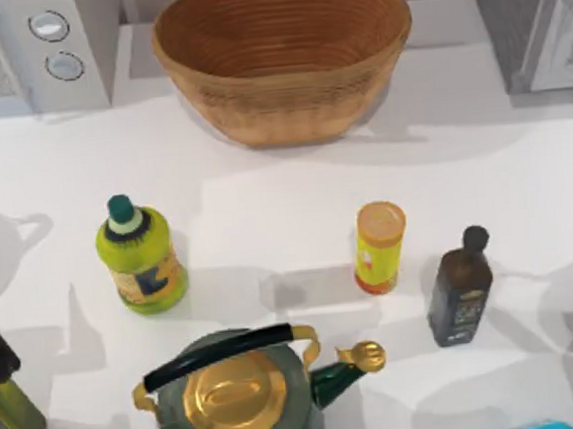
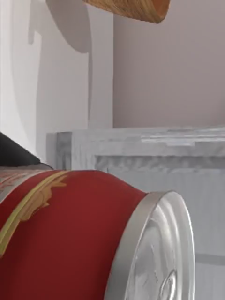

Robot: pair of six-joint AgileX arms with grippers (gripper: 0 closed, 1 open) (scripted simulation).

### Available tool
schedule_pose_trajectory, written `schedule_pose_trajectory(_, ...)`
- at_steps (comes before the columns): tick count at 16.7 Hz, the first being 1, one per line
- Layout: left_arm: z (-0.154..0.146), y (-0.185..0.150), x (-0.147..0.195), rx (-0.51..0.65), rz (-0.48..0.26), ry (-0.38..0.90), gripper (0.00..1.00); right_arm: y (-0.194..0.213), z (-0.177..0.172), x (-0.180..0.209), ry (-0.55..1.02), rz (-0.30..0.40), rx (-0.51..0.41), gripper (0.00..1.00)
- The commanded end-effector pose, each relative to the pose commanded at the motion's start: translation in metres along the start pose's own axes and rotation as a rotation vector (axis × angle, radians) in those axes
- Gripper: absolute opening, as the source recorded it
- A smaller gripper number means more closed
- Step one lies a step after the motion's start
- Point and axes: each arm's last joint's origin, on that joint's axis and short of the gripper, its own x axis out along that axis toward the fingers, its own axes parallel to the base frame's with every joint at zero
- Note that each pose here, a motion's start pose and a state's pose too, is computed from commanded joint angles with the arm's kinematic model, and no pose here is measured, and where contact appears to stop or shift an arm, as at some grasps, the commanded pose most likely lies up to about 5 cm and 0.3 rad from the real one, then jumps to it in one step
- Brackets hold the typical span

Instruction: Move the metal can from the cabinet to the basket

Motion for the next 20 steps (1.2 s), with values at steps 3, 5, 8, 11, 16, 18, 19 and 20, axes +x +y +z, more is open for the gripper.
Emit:
schedule_pose_trajectory(3, 0.000, 0.000, 0.000, 0.000, 0.000, 0.000, 1.00, 0.007, 0.026, 0.001, -0.034, 0.029, -0.007, 0.00)
schedule_pose_trajectory(5, 0.000, 0.000, 0.000, 0.000, 0.000, 0.000, 1.00, 0.014, 0.056, 0.003, -0.070, 0.040, -0.013, 0.00)
schedule_pose_trajectory(8, 0.000, 0.000, 0.000, 0.000, 0.000, 0.000, 1.00, 0.028, 0.117, 0.019, -0.122, 0.038, -0.015, 0.00)
schedule_pose_trajectory(11, 0.000, 0.000, 0.000, 0.000, 0.000, 0.000, 1.00, 0.056, 0.177, 0.057, -0.154, 0.025, -0.004, 0.00)
schedule_pose_trajectory(16, 0.000, 0.000, 0.000, 0.000, 0.000, 0.000, 1.00, 0.145, 0.230, 0.158, -0.152, 0.003, 0.025, 0.00)
schedule_pose_trajectory(18, 0.000, 0.000, 0.000, 0.000, 0.000, 0.000, 1.00, 0.188, 0.224, 0.200, -0.136, -0.008, 0.035, 0.00)
schedule_pose_trajectory(19, 0.000, 0.000, 0.000, 0.000, 0.000, 0.000, 1.00, 0.209, 0.216, 0.219, -0.125, -0.011, 0.038, 0.00)
schedule_pose_trajectory(20, 0.000, 0.000, 0.000, 0.000, 0.000, 0.000, 1.00, 0.229, 0.205, 0.236, -0.111, -0.013, 0.039, 0.00)
